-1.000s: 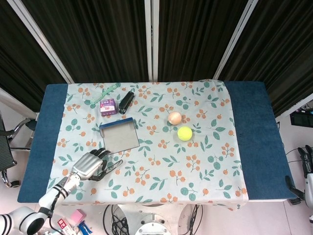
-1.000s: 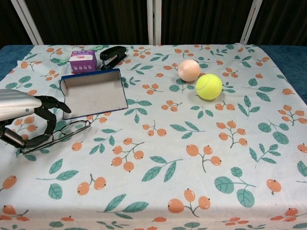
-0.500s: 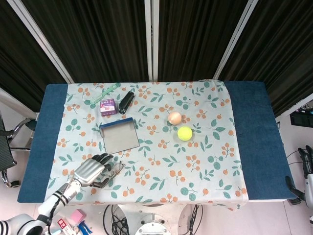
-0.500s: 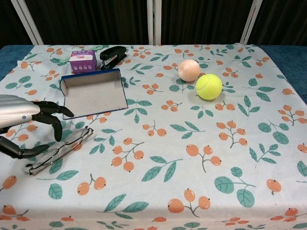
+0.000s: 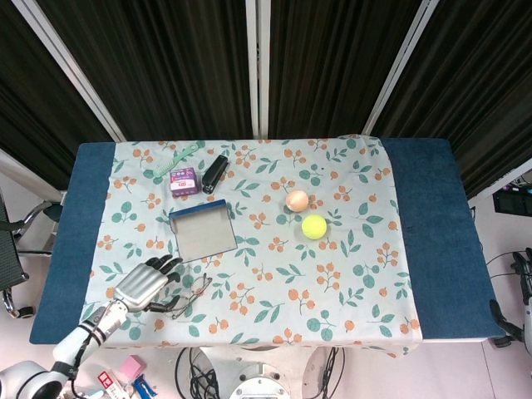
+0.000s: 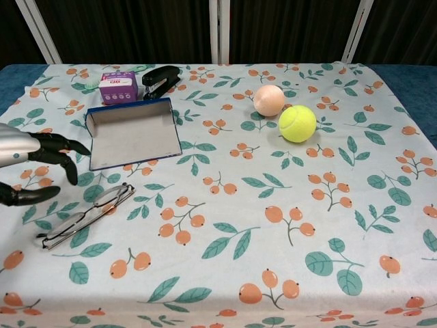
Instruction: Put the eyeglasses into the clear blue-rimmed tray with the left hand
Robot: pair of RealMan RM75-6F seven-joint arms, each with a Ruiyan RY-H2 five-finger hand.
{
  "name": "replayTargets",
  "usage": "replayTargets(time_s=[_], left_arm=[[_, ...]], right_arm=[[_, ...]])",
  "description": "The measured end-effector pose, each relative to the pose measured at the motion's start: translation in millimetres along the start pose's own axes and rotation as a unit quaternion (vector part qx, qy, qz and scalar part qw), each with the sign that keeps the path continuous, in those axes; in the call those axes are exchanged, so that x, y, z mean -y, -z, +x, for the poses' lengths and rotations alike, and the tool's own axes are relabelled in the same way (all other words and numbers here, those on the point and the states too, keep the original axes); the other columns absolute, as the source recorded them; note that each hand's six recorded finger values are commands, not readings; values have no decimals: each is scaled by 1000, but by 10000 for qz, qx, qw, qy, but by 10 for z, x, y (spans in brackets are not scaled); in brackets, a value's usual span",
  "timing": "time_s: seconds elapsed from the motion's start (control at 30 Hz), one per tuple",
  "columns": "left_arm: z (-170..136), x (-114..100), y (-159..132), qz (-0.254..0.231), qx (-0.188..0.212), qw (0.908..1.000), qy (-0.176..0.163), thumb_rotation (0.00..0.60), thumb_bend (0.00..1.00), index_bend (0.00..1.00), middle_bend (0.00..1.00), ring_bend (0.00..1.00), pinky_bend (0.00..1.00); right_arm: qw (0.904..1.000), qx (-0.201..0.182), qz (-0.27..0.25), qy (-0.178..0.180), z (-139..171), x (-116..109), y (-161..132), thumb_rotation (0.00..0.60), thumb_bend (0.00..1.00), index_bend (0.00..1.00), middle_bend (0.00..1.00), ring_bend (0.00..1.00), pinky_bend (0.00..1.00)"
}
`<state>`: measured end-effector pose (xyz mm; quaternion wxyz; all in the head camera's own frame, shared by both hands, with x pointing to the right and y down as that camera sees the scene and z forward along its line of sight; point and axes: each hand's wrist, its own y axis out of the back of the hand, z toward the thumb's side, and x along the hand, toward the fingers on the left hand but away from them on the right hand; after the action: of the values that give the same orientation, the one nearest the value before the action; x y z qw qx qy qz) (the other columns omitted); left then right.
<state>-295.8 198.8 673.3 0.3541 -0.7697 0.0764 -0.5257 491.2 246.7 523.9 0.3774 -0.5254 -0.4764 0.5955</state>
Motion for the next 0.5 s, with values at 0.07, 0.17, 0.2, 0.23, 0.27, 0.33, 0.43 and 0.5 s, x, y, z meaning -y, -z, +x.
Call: replayTargets(time_s=[0.07,0.17,0.2,0.23,0.27,0.33,0.43,0.5], left_arm=[[-50,56,42,44,-11,9998,198,0,599,376,40,37,184],[-134,146,80,82,-8,9990,445,0,618,368,29,35,184],[-149,160,69,70,15,9989,463,0,618,357,21,34,184],[-157,166,57,53,35,9989,458,0,619,339,11,31,184],[-163,169,44,32,55,9990,439,0,619,328,6,29,184],[-172,166,7,-19,114,9993,358,0,619,310,0,25,184],[-180,174,-57,-88,217,9994,266,0,617,309,0,26,184],[-190,201,-101,-109,284,9992,270,0,617,313,0,26,184]], right_arm=[[10000,-1,-3,-12,-4,9,3,600,228,0,0,0,0],[10000,-16,0,-22,-6,19,-5,600,229,0,0,0,0],[10000,-21,4,-22,-6,20,-7,600,228,0,0,0,0],[10000,-25,10,-22,-7,20,-9,600,228,0,0,0,0],[10000,-26,15,-21,-8,20,-11,600,228,0,0,0,0],[10000,-32,21,-19,-11,18,-17,600,228,0,0,0,0],[10000,-55,30,-17,-15,15,-36,600,228,0,0,0,0],[10000,-64,37,-19,-15,14,-44,600,228,0,0,0,0]])
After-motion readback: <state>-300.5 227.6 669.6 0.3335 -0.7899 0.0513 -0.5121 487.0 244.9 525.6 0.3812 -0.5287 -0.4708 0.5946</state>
